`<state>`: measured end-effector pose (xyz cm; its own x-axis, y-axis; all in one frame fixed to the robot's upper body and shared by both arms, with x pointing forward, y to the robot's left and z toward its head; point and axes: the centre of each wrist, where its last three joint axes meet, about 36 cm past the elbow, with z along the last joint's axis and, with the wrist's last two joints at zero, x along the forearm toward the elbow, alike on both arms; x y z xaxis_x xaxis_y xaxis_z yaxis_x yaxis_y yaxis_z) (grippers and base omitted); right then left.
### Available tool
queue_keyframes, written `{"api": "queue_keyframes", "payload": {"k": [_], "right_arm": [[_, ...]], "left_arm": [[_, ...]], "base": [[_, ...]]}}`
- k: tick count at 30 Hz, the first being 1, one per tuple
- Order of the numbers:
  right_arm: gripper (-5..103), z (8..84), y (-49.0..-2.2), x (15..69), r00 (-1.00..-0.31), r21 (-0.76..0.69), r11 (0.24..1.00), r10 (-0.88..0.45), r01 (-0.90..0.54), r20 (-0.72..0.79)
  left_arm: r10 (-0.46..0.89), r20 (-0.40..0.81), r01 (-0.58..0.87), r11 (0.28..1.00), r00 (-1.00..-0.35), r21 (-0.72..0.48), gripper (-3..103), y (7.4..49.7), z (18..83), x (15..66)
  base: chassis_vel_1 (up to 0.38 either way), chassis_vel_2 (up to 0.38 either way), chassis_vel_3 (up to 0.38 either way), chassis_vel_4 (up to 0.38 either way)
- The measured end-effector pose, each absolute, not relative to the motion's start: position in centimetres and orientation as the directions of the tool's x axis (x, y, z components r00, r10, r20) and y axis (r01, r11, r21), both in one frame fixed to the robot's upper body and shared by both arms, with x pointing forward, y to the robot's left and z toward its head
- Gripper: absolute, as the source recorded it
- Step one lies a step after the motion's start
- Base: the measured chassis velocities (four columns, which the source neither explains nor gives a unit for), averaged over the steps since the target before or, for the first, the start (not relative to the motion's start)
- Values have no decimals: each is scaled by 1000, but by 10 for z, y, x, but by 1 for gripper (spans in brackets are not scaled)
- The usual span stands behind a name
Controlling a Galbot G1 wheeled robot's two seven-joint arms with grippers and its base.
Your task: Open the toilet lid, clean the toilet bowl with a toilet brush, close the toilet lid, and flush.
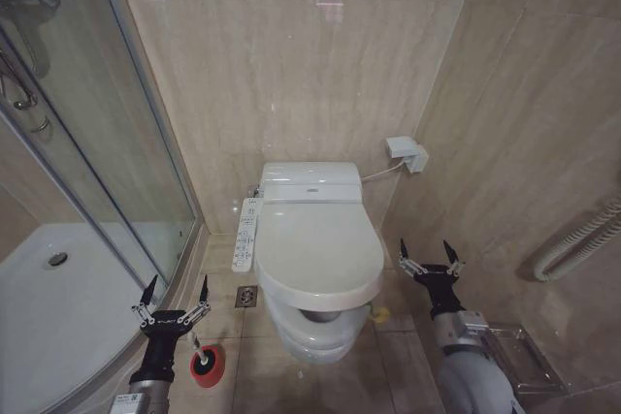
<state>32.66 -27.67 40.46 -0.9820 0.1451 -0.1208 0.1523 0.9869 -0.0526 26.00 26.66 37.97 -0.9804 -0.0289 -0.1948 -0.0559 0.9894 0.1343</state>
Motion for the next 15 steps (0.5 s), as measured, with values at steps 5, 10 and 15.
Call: {"api": "queue_keyframes", "payload": {"k": [5, 10, 15], "right_arm": [[100, 408, -272, 317, -984, -47, 988, 139, 145, -112], [100, 404, -275, 307, -981, -62, 985, 153, 161, -119], [100, 402, -273, 293, -982, -76, 984, 150, 159, -110]], "left_arm": [[-29, -195, -56, 989, -980, 134, 100, 267, 380, 260], [-29, -195, -56, 989, -980, 134, 100, 267, 380, 260], [-29, -195, -56, 989, -980, 134, 100, 267, 380, 260]], "base": [[0, 0, 0, 0], [0, 0, 0, 0], [0, 0, 0, 0]]}}
